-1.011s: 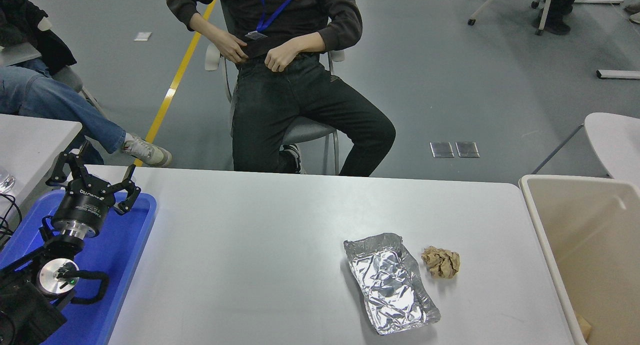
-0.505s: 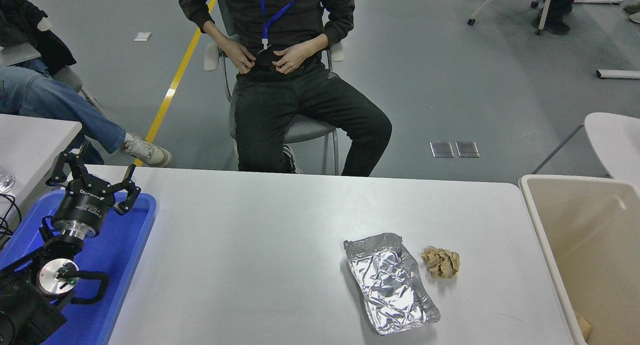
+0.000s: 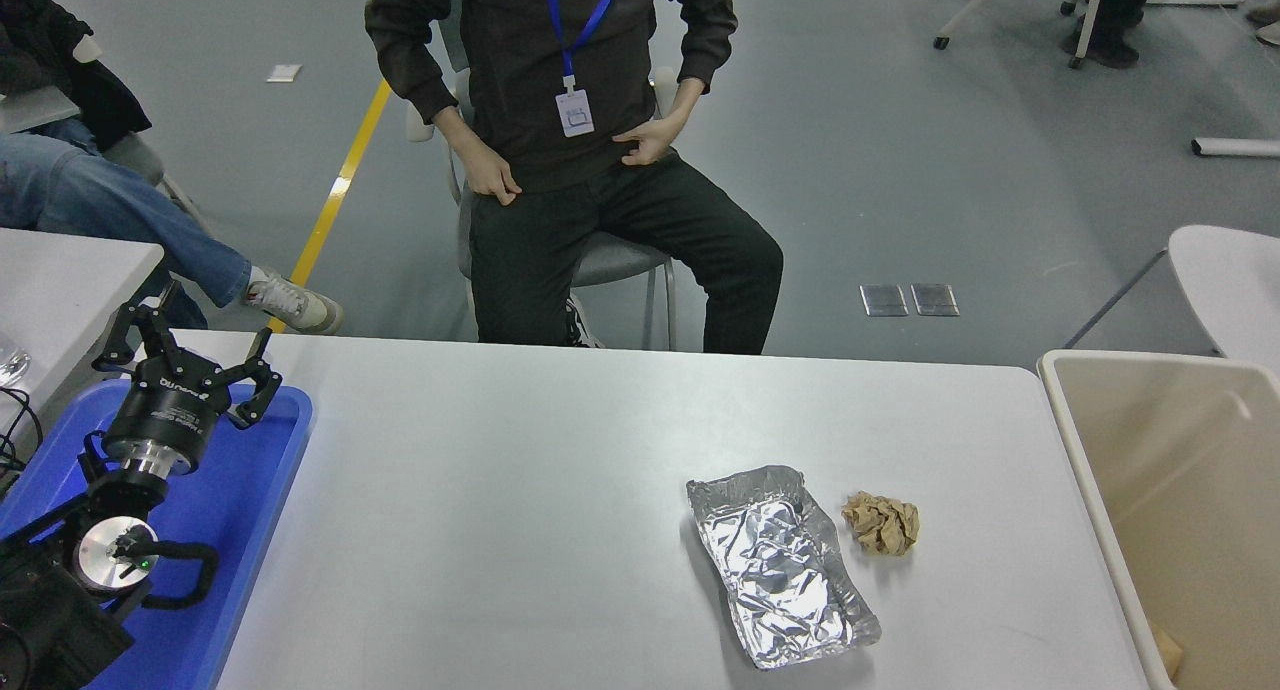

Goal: Clean the table surface

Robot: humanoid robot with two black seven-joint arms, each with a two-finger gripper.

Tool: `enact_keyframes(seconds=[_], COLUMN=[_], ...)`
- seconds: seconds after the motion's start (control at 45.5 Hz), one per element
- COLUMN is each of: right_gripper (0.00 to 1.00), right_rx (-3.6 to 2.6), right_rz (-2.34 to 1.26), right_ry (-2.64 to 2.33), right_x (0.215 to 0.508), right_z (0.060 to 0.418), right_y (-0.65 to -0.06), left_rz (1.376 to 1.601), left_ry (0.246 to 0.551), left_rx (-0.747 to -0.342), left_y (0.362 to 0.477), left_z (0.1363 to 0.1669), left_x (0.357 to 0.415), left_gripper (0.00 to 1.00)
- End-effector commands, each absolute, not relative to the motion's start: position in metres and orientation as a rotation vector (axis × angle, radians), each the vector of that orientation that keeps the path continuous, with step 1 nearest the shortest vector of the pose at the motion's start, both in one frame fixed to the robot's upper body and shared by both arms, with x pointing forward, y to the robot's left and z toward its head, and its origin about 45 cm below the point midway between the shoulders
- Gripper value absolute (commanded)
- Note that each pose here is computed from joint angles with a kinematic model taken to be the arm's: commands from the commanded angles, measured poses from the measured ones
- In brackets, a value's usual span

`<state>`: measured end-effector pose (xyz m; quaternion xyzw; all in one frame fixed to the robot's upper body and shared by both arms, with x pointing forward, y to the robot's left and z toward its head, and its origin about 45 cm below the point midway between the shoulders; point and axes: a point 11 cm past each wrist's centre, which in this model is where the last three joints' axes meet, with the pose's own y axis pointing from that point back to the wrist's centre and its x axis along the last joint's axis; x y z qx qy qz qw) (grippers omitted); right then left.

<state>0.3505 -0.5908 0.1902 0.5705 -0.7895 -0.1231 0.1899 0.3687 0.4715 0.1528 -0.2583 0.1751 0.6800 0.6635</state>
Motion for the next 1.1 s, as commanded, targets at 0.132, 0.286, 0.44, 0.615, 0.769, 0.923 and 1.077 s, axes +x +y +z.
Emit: enact_keyframes(seconds=[0.132,0.286,0.44,0.615,0.769,0.923,1.077], right_gripper=[1.00,1.00,1.00,1.00,1.00,1.00,1.00], right_rx=[2.157,2.325,2.428,2.509,2.524,2.461,2.335], right_rz=[-0.421,-0.484,-0.526,-0.489,-0.483,-0.539,-0.545], right_ry=[-2.222,-2.235,-2.265,-2.227,-2.250,-2.252,-2.310], right_x=[0.381,0.392,0.399,0.400,0.394,0.391,0.387], right_z=[0.227,0.223,0.207,0.184,0.169,0.146,0.131], right_y=[-0.510,-0.468,-0.432,-0.388,-0.376,-0.372,-0.386], left_rz=[1.537,1.537,1.537,1.537,1.537,1.537,1.537], left_ry=[0.396,0.396,0.396,0.396,0.396,0.396,0.395], left_rx=[-0.583,-0.583,-0.583,-0.583,-0.583,-0.583,-0.584], left_y=[0.472,0.472,0.472,0.472,0.472,0.472,0.472], left_z=[0.1528,0.1528,0.1528,0.1528,0.1528,0.1528,0.1529], left_x=[0.3687,0.3687,0.3687,0.3687,0.3687,0.3687,0.3687], left_gripper=[1.00,1.00,1.00,1.00,1.00,1.00,1.00])
